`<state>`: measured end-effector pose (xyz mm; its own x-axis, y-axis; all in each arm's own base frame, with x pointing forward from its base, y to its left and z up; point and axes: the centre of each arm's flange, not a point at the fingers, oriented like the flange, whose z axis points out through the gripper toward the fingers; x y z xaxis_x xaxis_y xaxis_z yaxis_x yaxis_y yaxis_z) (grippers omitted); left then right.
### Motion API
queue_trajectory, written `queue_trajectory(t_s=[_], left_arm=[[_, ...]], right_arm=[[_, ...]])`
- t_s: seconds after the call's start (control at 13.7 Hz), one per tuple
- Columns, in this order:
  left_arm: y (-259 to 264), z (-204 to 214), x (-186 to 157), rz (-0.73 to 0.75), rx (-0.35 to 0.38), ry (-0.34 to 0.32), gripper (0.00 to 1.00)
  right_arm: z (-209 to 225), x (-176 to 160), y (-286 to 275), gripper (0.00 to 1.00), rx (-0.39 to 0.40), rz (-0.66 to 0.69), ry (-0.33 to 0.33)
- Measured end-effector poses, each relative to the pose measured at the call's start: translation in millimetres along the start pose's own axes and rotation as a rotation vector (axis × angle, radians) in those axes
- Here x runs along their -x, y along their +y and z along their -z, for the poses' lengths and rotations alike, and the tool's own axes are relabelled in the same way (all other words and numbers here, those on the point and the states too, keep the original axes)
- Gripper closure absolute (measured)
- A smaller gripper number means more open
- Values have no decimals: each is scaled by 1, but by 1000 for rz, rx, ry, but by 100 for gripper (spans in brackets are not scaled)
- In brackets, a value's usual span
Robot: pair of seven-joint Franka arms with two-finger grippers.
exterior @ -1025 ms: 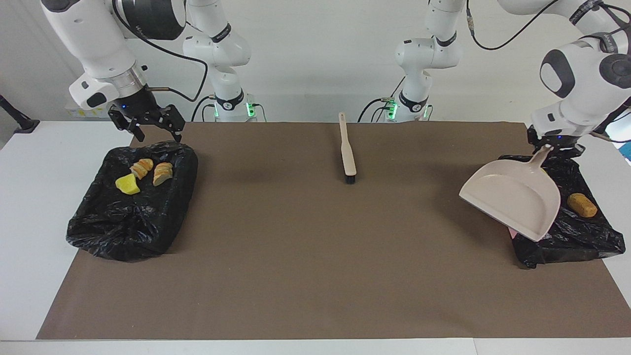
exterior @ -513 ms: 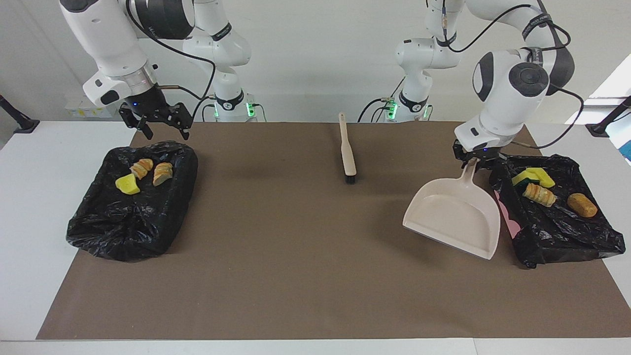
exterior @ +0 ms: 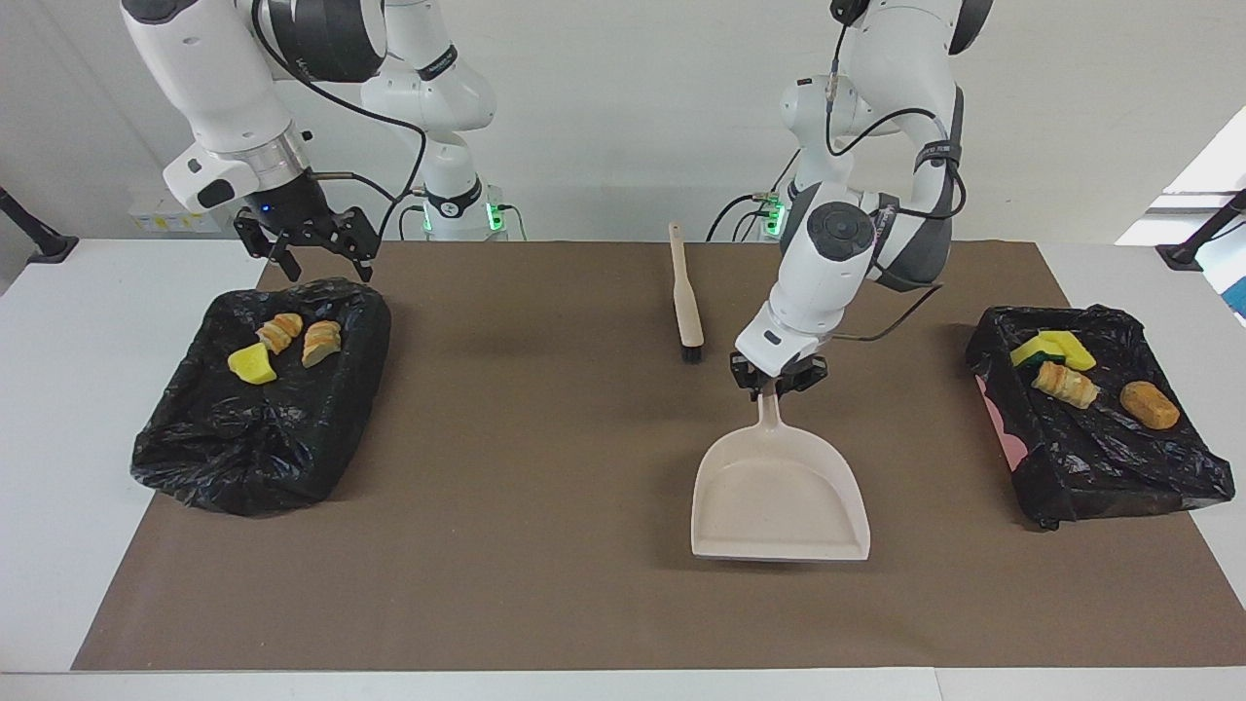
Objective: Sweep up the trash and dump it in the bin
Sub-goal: 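Carry the empty dustpan back to the table center and release it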
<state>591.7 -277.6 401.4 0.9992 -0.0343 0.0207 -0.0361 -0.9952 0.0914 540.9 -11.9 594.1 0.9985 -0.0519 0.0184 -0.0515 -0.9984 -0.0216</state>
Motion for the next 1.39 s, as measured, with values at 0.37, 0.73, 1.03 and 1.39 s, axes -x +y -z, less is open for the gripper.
queue_trajectory(t_s=[0.37,0.73,1.03,1.39], left_arm=[[32,-27,0,35,76,-9,69],[47,-54,20,3,59,-65,54],[50,-56,26,-7,50,-78,26],[24,-19,23,-13,-24,-58,0]], right_arm=[[0,0,0,0,0,0,0],[0,0,0,0,0,0,0],[0,0,0,0,0,0,0],[13,1,-6,0,1,12,-23]])
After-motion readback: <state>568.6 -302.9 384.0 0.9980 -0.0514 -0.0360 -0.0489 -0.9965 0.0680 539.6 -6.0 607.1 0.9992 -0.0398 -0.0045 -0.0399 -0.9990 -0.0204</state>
